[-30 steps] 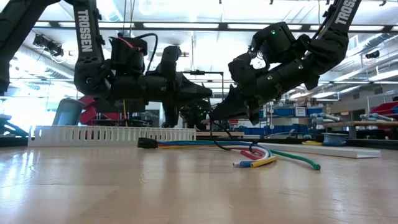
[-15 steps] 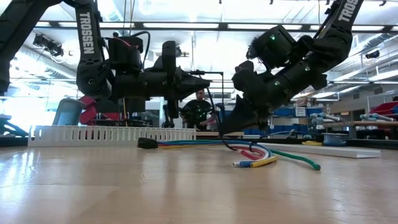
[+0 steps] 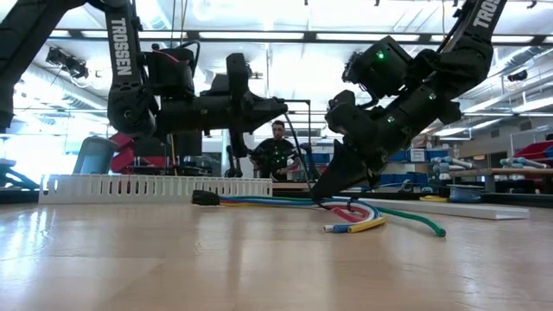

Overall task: Ziptie cables
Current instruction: Wrap the cable wires with the black zip tie

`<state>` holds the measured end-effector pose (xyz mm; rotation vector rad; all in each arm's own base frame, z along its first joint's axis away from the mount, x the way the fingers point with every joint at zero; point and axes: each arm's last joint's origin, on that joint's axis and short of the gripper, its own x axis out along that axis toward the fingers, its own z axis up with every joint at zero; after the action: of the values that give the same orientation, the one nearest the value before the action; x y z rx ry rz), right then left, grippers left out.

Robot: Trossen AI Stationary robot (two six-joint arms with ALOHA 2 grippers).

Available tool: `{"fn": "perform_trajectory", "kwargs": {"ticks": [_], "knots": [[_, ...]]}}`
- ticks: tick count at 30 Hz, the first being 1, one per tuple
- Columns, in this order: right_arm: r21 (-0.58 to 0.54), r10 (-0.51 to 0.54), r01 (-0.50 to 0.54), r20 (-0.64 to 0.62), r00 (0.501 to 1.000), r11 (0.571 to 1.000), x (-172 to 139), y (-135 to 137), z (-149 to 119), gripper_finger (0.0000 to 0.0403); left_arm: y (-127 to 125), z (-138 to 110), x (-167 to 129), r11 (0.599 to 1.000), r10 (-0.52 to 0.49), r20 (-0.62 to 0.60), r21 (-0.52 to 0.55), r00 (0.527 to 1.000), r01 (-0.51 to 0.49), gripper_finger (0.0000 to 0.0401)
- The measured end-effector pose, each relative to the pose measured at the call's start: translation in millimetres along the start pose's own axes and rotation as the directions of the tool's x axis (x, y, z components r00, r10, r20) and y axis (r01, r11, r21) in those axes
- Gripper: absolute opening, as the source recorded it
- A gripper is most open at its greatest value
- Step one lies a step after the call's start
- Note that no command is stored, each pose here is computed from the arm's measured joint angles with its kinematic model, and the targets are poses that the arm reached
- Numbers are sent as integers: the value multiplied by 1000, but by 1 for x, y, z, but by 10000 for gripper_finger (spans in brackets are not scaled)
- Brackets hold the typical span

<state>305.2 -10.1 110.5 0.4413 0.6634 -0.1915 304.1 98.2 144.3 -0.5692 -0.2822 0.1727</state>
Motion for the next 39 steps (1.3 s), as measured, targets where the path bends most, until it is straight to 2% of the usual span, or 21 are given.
{"fn": "perform_trajectory", "kwargs": {"ticks": [8,21,29,35,39], "knots": [[2,10,-10,-8,1000,1000,0,1,-1,0,3,3,0,999,52,39,1,998,-53,0],[-11,24,-25,-18,1000,1000,0,6,-4,0,9,7,-1,997,71,50,-11,996,-71,2],[-12,34,-34,-24,999,999,0,7,-5,6,7,8,0,1000,23,26,-16,999,-23,45],[-17,53,-53,19,998,998,0,9,-1,40,5,3,0,998,-63,-71,-9,995,63,88],[-22,49,-48,41,998,999,-2,9,2,61,7,4,-1,990,-118,-114,68,987,126,110]]}}
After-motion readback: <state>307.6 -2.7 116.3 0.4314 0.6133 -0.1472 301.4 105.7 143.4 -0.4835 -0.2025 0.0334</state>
